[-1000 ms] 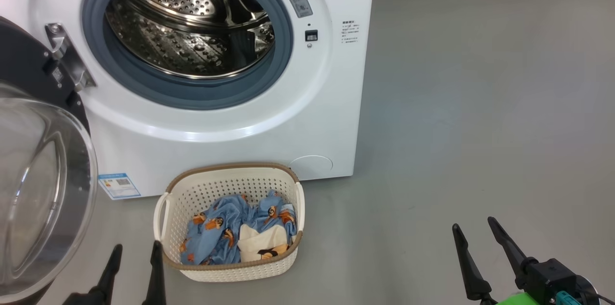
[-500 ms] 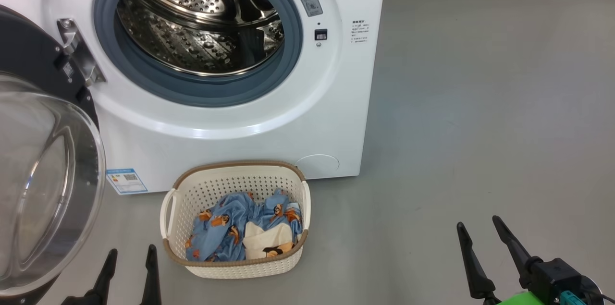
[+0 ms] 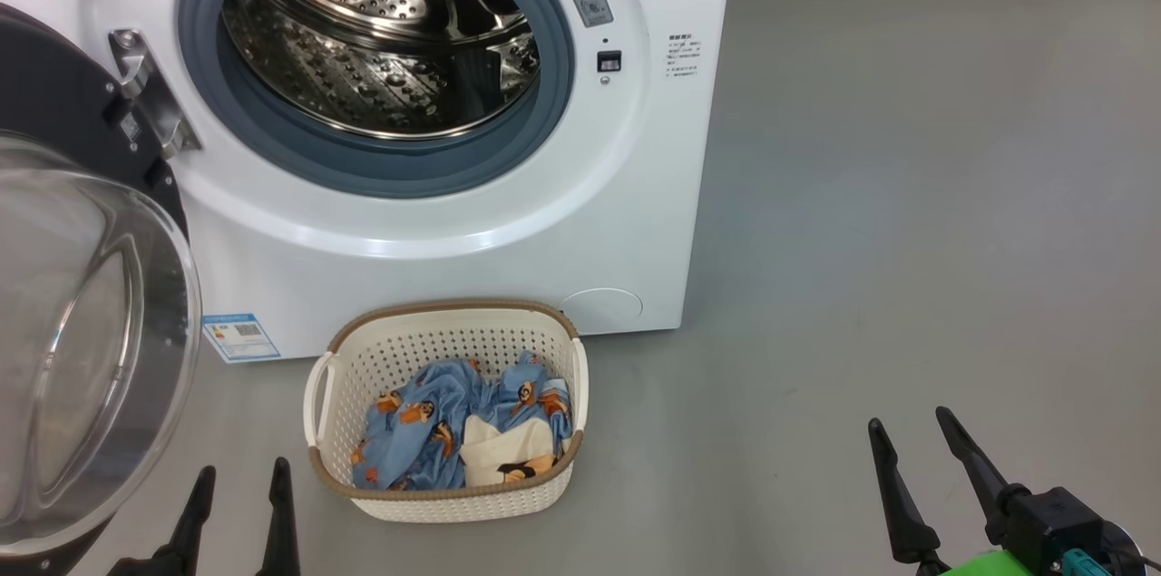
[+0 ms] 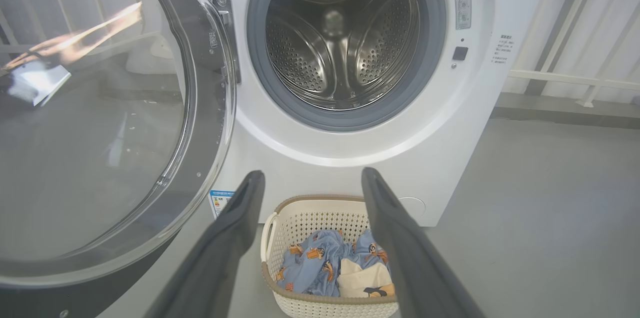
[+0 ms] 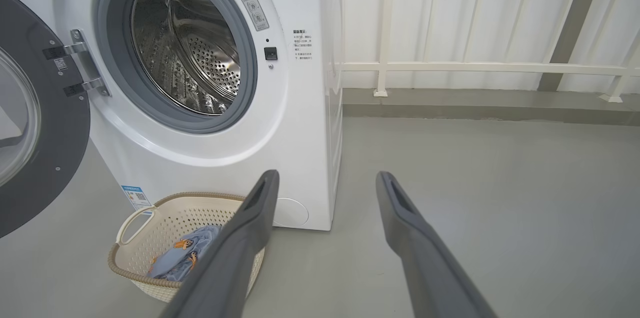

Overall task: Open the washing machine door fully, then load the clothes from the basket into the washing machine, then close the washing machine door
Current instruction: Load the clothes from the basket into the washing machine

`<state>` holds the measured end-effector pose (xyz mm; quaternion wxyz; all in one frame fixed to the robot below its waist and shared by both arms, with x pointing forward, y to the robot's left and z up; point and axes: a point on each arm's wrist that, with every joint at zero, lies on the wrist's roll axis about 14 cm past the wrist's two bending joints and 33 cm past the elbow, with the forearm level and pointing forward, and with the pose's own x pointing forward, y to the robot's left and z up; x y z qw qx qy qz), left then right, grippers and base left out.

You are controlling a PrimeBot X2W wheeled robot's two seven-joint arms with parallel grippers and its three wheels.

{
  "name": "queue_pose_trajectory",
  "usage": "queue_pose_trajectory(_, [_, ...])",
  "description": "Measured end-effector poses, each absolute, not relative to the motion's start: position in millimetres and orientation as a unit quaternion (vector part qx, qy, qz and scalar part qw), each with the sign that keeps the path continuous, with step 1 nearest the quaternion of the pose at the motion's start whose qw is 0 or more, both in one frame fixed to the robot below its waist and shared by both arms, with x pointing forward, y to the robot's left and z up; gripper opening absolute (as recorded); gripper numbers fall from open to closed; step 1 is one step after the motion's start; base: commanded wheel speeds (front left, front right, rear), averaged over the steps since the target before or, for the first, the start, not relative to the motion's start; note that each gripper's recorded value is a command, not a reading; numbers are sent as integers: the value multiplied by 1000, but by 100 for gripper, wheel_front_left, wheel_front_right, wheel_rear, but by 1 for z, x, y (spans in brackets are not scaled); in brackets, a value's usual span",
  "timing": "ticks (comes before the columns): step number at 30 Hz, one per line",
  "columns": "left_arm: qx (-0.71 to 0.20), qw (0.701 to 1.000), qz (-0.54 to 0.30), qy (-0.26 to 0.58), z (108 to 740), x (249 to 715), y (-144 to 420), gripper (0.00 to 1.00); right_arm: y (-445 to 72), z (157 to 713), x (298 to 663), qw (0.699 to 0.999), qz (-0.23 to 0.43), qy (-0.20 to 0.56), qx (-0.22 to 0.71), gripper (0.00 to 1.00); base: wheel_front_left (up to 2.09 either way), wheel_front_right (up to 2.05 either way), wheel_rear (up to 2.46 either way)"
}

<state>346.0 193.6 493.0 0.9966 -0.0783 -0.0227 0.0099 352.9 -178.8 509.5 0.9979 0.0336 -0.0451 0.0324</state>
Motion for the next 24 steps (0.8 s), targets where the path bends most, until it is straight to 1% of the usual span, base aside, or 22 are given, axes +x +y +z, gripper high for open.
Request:
queue_pose_trajectory(16, [-72,997,10,-18,490,344,195,100,-174,508,355,998,39,-42,35,100,3,-3,0])
queue_pose_trajectory(20, [-72,997,8,-16,489,343,194,100,-173,508,355,998,41,-42,35,100,61,-61,0])
queue_pose_trajectory(24, [-73,997,10,-16,489,342,196,100,-172,508,355,998,43,-43,35,100,116,-116,0])
